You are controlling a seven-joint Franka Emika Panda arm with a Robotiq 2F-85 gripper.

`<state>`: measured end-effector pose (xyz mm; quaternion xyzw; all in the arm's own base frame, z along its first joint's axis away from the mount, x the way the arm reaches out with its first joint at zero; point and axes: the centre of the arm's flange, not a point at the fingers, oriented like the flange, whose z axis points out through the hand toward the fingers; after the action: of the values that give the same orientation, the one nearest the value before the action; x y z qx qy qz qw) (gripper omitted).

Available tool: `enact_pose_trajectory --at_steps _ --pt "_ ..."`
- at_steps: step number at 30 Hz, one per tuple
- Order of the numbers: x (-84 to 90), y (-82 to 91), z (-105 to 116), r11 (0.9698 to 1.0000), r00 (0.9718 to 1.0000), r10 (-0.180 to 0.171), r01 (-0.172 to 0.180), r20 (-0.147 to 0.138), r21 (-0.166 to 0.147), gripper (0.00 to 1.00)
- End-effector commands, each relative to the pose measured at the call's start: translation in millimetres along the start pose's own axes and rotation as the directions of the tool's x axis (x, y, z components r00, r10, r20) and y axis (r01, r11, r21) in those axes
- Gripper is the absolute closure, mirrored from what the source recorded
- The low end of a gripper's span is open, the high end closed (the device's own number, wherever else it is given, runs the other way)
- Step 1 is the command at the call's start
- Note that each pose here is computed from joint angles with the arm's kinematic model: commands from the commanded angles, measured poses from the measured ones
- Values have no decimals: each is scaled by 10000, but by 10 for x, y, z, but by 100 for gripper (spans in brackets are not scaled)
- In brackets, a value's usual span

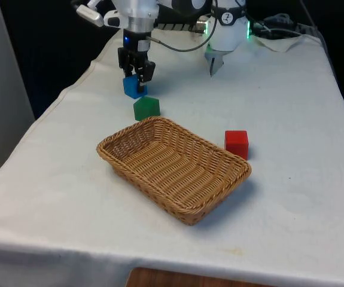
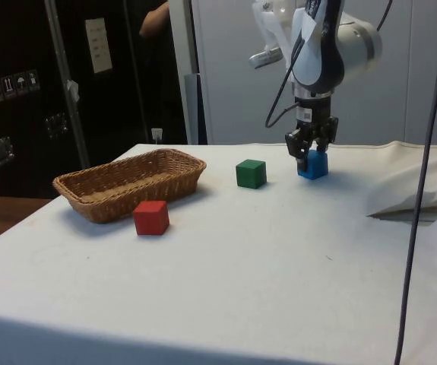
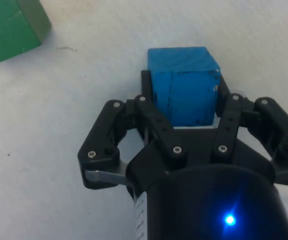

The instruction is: Pick up the blue cube and place it into the basket.

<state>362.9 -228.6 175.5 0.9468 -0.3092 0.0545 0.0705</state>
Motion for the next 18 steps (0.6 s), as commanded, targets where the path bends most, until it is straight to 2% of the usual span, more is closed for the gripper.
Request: enact_pose_trajectory --at_steps 1,2,3,11,18 --pt "-7 -15 -34 9999 9999 49 -48 -119 108 98" --pt "0 0 0 10000 10000 0 0 0 0 98" --pt "-7 -15 -34 9999 9999 49 -48 -119 108 98" --pt "113 -8 -160 9996 9993 214 -208 -306 214 98" --pt "217 -21 -328 9984 9979 352 -327 -549 471 98"
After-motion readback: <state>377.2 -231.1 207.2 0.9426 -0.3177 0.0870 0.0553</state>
